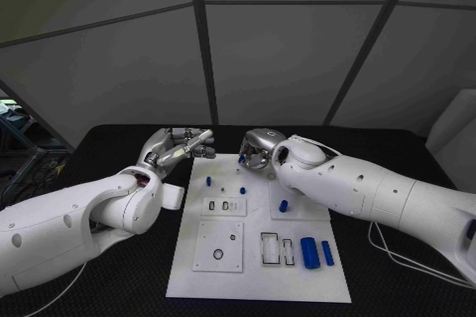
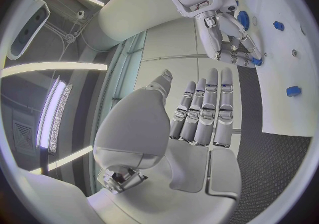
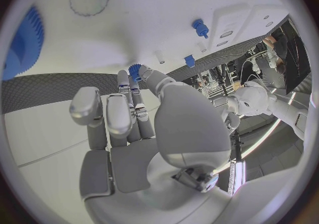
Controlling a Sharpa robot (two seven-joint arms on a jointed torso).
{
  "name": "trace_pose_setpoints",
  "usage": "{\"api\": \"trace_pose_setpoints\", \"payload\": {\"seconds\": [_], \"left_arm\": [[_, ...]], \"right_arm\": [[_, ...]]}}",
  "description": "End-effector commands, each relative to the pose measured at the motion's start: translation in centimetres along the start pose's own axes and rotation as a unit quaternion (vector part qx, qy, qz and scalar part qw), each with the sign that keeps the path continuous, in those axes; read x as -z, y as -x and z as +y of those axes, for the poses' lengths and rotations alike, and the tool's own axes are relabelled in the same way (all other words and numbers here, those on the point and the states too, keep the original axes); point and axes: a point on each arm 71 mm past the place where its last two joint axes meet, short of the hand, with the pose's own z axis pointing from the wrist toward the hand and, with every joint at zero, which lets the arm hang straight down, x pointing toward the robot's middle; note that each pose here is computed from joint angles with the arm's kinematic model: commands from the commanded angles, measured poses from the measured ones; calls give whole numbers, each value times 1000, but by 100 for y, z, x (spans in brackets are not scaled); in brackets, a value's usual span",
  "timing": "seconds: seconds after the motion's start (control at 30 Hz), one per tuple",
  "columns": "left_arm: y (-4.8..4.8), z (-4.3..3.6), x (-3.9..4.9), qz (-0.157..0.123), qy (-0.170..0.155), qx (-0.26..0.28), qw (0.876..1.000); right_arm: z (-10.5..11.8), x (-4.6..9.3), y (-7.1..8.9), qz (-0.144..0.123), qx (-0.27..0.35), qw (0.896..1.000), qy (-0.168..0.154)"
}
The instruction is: Assemble the parts on the task board
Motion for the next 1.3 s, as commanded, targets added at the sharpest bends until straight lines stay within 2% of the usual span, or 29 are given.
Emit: {"api": "trace_pose_setpoints", "payload": {"seconds": [0.03, 0.2, 0.3, 0.47, 0.6, 0.63, 0.73, 0.93, 1.07, 1.3], "left_arm": [[-20, -14, -6, 7, -2, 3, 1000], [-7, -12, -6, 6, -1, 2, 1000], [8, -10, -5, 5, 0, 1, 1000], [39, -7, -1, 2, 0, -1, 1000], [70, -3, 1, -1, 1, -2, 1000], [79, 0, 1, -2, 2, -3, 1000], [92, 5, -1, -3, 2, -3, 1000], [110, 20, -10, -4, 3, -4, 1000], [112, 30, -18, -5, 4, -4, 1000], [111, 44, -25, -5, 5, -4, 1000]], "right_arm": [[18, -12, 14, -1, -3, 1000, 5], [10, 22, 52, -20, -6, 1000, 7], [-18, 93, 99, -36, -10, 999, 10], [-131, 285, 201, -63, -20, 998, 13], [-306, 513, 300, -77, -46, 996, 2], [-397, 602, 351, -76, -62, 995, -10], [-542, 726, 416, -66, -84, 994, -31], [-804, 923, 440, -20, -107, 991, -77], [-884, 952, 412, 7, -108, 990, -94], [-927, 910, 338, 48, -105, 987, -110]]}}
